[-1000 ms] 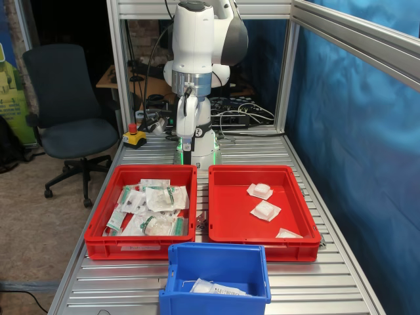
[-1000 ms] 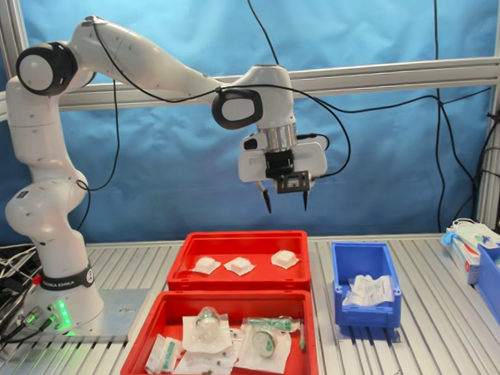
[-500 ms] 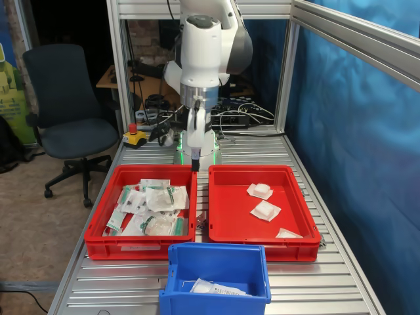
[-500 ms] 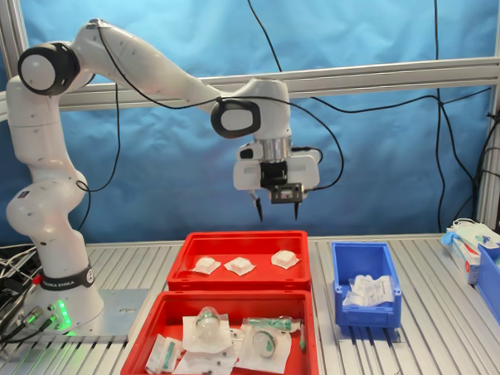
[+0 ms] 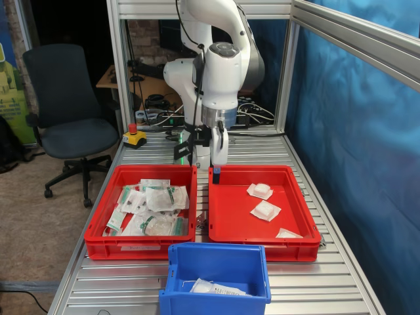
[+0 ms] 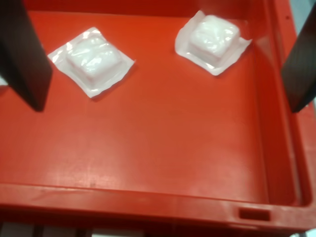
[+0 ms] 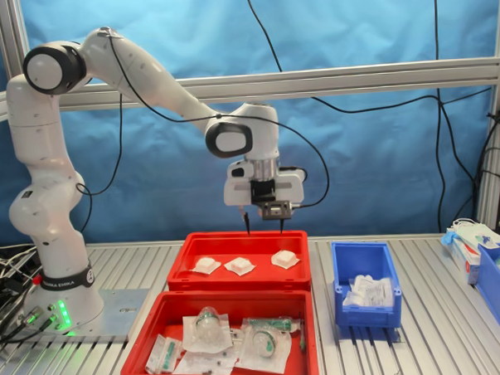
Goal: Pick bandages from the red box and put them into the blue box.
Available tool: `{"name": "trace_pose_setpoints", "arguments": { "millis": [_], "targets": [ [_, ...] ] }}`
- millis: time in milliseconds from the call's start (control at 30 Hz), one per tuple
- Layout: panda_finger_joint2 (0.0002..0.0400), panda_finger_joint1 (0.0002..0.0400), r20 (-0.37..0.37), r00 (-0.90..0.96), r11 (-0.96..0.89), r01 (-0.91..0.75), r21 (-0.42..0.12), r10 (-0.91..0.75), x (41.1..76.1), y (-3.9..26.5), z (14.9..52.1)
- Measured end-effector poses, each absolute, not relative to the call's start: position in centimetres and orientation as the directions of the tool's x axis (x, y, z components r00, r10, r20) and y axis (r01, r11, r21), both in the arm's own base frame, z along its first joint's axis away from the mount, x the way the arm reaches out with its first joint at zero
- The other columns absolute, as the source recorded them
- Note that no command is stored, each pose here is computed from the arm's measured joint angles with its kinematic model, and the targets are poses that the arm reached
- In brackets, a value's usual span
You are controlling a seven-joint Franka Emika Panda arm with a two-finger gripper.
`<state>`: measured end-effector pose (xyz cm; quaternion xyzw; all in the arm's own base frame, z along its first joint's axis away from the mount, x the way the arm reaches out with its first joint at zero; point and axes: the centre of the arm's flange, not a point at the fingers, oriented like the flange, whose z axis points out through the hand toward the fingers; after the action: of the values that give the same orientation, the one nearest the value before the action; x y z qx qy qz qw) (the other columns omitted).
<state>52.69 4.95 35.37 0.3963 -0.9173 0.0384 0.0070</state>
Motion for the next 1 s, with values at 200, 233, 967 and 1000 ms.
{"name": "trace_pose_setpoints", "arguments": {
  "millis": [200,233,967,1000],
  "targets": [
    [0.04,0.04,0.047,-0.667,0.665,-0.745,-0.053,-0.743,50.6,5.8,32.1],
    [0.04,0.04,0.052,-0.664,0.662,-0.748,-0.048,-0.746,50.0,5.9,31.3],
    [0.04,0.04,0.04,-0.592,0.591,-0.806,-0.034,-0.805,48.1,10.0,25.1],
    [0.04,0.04,0.04,-0.59,0.589,-0.808,-0.033,-0.807,48.1,10.1,24.8]
  ]
}}
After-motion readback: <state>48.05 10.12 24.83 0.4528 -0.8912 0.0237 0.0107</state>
